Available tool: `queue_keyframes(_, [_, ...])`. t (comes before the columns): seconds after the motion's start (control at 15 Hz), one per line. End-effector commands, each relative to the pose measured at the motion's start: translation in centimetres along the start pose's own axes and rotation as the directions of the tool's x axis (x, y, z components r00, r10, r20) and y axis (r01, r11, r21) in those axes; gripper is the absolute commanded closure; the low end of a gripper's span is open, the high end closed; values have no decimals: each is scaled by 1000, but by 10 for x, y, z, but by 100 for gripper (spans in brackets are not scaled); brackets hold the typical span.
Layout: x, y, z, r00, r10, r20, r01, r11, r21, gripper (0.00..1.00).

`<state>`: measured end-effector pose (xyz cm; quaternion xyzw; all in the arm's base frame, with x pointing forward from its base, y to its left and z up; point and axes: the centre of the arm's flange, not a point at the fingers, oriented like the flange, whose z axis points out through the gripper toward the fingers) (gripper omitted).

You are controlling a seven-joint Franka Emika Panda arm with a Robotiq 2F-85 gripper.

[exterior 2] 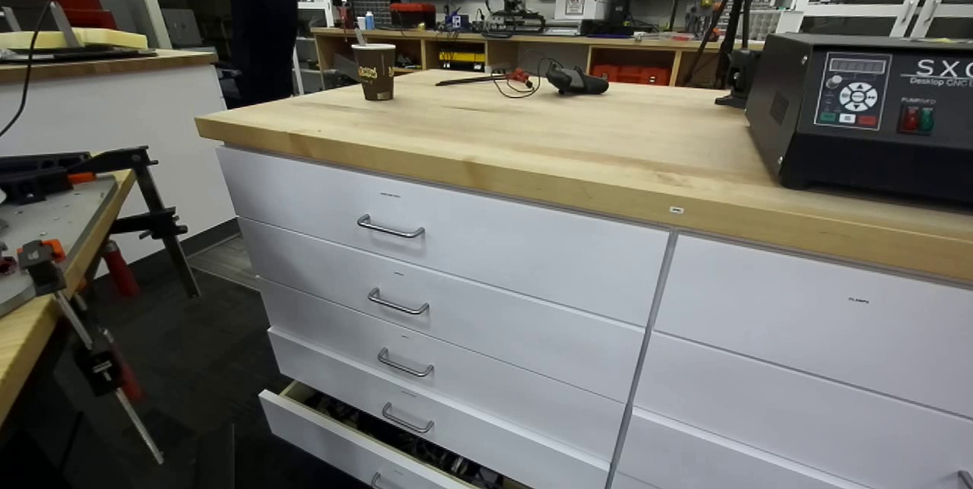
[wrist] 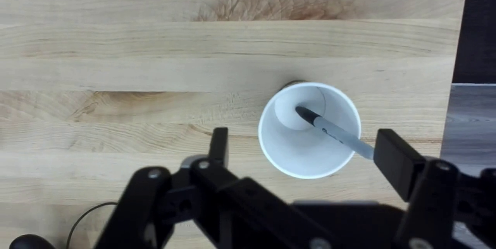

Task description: Put the marker inside the mug cup

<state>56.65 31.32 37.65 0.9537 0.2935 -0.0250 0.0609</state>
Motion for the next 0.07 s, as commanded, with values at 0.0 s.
queue_keyframes(0.0, [0, -1, 3, 1000, -1, 4, 1, 1000, 1, 0])
